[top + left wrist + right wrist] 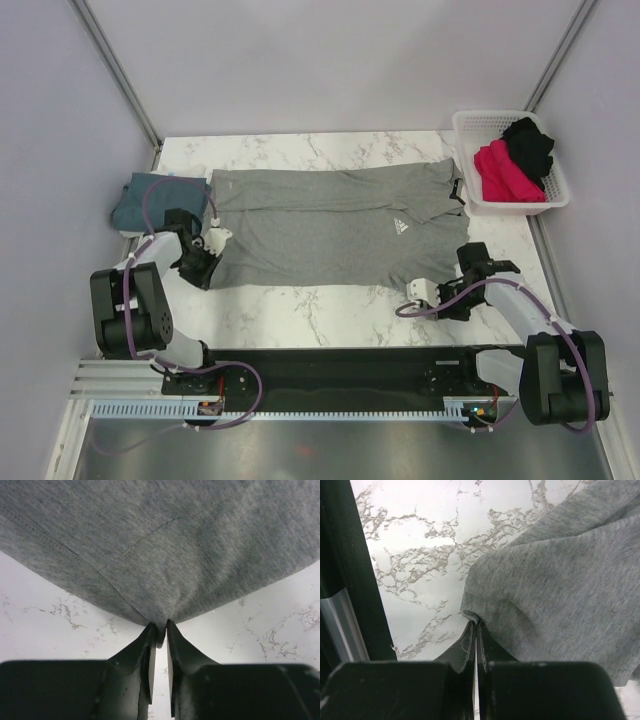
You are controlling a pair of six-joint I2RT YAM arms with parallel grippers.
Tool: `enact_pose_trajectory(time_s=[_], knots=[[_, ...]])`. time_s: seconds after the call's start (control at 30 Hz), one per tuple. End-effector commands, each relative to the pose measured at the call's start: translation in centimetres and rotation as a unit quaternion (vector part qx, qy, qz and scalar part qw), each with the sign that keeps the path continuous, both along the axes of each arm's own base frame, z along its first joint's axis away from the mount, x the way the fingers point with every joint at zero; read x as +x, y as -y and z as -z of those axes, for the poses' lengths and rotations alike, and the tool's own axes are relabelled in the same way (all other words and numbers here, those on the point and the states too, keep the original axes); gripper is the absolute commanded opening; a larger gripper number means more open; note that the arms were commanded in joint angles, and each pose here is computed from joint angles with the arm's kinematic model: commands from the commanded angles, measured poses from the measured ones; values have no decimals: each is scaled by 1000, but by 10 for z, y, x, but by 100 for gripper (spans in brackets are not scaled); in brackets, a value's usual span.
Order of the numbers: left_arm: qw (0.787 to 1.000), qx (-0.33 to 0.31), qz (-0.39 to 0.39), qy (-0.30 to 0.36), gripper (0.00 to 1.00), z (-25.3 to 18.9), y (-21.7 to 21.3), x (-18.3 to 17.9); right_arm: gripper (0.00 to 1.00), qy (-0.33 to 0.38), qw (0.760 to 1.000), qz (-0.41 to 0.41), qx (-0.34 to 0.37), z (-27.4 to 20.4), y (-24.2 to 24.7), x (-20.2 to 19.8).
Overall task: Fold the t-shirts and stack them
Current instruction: Fold the tshirt
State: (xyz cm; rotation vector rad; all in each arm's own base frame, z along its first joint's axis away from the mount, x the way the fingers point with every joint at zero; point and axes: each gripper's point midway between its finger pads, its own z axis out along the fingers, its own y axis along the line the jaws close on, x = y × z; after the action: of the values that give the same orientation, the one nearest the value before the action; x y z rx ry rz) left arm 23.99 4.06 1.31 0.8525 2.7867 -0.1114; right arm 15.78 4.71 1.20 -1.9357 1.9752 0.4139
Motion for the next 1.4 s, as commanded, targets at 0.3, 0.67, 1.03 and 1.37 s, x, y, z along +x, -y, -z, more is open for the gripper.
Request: enact_pose_trajectory(time_s=[0.3, 0.67, 1.03, 1.37], knots=[[999, -50, 18, 4, 2, -22, 9, 2, 0, 101, 988, 116, 12, -45, 1, 64], [996, -73, 44, 16, 2, -61, 13, 29, 0, 225, 941, 237, 81, -142, -2, 150], [994, -79, 51, 48, 2, -90, 12, 58, 0, 295, 892, 316, 130, -210, 19, 226], [993, -101, 19, 66, 2, -98, 14, 85, 0, 335, 853, 366, 165, -252, 39, 279]])
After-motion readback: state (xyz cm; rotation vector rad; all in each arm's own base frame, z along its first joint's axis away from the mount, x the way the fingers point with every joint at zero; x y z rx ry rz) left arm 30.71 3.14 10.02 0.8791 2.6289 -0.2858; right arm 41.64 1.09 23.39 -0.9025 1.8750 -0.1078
